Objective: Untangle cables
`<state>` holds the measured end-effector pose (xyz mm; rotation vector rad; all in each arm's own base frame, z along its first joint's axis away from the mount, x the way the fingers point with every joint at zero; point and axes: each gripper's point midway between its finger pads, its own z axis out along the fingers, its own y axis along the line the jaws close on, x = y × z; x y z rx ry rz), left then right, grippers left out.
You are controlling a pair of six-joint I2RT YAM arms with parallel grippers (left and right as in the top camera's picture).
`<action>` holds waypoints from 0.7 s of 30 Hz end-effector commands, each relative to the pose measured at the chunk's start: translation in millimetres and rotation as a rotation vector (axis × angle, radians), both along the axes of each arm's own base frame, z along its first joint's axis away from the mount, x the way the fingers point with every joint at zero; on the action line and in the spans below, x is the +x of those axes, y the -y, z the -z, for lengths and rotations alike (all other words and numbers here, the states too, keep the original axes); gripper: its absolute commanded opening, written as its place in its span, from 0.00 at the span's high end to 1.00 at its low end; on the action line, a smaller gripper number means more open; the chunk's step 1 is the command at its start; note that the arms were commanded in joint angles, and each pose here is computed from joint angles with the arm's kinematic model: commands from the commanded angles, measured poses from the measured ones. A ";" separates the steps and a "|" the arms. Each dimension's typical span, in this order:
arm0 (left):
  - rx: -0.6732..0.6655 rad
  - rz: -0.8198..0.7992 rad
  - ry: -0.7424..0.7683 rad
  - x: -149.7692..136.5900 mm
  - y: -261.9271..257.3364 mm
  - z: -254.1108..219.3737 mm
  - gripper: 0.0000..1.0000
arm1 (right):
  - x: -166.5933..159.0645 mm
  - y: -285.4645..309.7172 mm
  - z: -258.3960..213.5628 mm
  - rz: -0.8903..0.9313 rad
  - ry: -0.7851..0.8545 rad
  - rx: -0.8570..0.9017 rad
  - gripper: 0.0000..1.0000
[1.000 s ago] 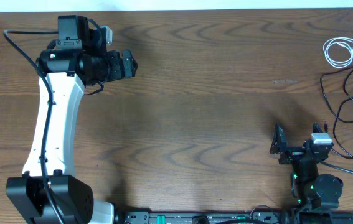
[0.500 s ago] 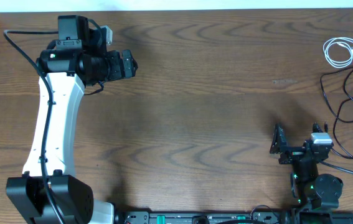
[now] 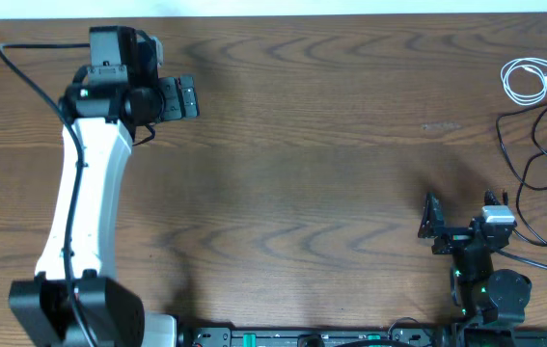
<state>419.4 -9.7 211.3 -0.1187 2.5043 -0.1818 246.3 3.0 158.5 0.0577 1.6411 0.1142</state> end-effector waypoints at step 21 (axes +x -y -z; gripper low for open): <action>0.071 0.026 0.794 -141.7 5.3 5.5 0.02 | -0.2 0.2 0.4 0.004 0.001 0.014 0.01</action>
